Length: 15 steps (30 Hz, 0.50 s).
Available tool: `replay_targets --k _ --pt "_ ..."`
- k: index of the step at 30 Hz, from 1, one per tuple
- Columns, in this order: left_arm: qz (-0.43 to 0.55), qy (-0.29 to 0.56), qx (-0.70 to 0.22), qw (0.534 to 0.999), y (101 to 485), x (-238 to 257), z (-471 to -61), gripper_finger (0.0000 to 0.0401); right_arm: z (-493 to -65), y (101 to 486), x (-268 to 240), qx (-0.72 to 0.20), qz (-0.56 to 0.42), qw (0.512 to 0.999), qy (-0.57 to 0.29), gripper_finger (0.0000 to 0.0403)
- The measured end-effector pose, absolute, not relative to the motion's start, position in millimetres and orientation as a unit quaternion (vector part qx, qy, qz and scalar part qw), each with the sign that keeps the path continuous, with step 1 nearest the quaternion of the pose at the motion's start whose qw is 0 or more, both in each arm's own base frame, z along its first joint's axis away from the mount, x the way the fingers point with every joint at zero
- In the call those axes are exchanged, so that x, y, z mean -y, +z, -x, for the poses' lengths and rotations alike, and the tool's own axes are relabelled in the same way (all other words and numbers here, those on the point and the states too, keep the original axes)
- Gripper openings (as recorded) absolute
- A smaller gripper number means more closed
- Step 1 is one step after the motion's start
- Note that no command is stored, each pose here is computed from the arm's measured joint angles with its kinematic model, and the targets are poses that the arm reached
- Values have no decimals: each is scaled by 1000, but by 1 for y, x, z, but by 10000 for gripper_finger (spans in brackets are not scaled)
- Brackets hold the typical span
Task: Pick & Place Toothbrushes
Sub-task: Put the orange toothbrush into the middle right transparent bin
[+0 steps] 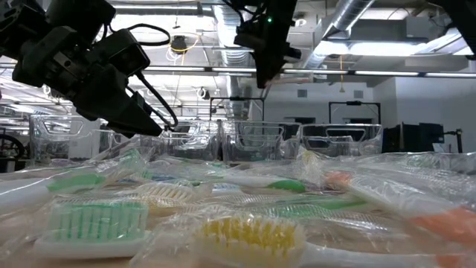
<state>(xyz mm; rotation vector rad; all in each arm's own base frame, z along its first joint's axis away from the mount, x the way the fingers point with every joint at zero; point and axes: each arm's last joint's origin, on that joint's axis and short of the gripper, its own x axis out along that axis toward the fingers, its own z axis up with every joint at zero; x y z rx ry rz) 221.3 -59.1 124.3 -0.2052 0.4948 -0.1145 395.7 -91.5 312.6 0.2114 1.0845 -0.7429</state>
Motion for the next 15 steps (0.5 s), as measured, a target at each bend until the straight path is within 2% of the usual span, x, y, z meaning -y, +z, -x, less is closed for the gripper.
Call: replay_targets --k 6,11,15 --pt "101 -57 -245 963 124 59 -221 92 -410 299 113 -478 -146 802 -327 34" --pt "101 -59 -245 962 124 60 -221 92 -420 272 125 -500 -152 785 -333 32" --pt "101 -59 -245 962 124 60 -221 92 -426 255 131 -512 -155 775 -338 49"
